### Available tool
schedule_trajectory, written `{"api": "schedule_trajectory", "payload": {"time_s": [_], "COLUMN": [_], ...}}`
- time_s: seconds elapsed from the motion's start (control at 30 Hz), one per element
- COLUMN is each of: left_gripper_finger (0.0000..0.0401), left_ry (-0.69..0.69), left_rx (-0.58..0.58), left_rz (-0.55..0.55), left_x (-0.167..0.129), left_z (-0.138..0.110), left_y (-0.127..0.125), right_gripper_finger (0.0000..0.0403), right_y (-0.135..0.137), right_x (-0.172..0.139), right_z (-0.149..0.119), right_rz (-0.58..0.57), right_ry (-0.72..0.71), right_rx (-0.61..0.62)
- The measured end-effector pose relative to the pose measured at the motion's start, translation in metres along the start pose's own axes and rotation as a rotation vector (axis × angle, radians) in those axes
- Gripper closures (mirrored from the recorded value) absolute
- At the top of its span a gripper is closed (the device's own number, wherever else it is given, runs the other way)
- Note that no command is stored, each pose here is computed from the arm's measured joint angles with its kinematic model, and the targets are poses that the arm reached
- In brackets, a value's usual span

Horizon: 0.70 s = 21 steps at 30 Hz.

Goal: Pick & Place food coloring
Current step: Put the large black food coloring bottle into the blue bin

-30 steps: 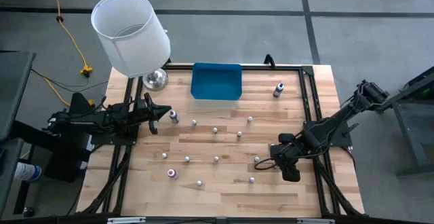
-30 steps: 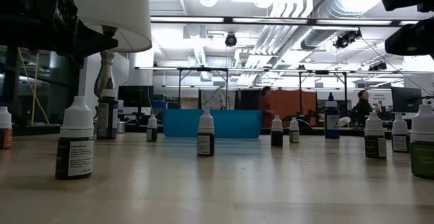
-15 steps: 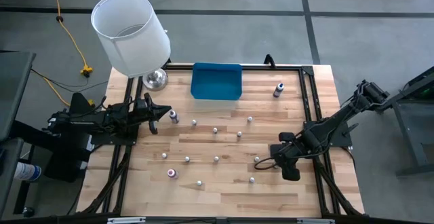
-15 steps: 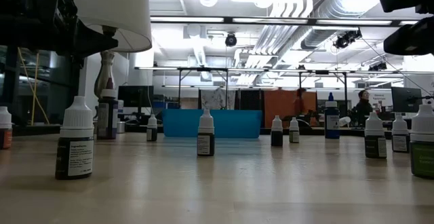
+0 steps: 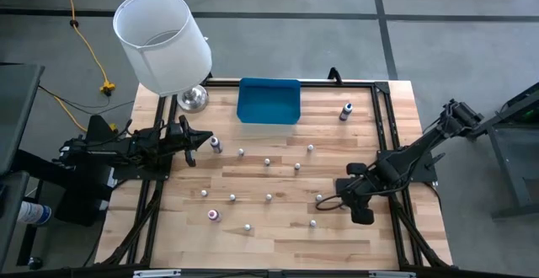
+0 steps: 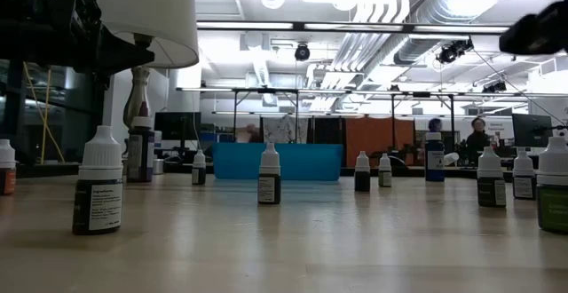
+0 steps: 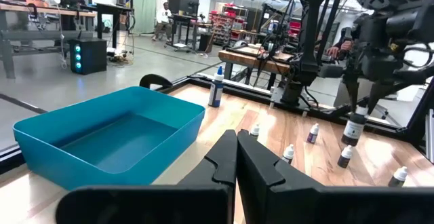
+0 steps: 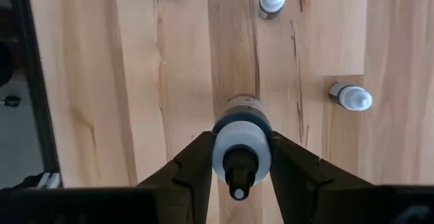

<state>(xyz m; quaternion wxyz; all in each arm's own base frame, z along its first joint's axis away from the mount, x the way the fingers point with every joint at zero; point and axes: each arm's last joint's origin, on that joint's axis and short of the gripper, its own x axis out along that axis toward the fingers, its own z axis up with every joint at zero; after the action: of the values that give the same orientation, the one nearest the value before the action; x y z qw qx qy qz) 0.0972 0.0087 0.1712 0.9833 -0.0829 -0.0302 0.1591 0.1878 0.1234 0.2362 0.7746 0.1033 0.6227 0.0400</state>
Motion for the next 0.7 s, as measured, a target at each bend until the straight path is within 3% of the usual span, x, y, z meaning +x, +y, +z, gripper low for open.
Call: {"api": "schedule_trajectory", "payload": {"time_s": [0.4, 0.7], "left_gripper_finger": [0.0401, 0.0401], "left_ry": [0.0, 0.0], "left_rx": [0.0, 0.0], "left_rz": [0.0, 0.0], "left_x": [0.0, 0.0], "left_z": [0.0, 0.0], "left_y": [0.0, 0.0], "right_gripper_finger": [0.0284, 0.0284], "right_y": [0.009, -0.024], "right_x": [-0.075, -0.133], "right_z": [0.035, 0.072], "right_rz": [0.058, 0.023], "right_ry": [-0.142, -0.366], "right_rx": [-0.049, -0.157]}}
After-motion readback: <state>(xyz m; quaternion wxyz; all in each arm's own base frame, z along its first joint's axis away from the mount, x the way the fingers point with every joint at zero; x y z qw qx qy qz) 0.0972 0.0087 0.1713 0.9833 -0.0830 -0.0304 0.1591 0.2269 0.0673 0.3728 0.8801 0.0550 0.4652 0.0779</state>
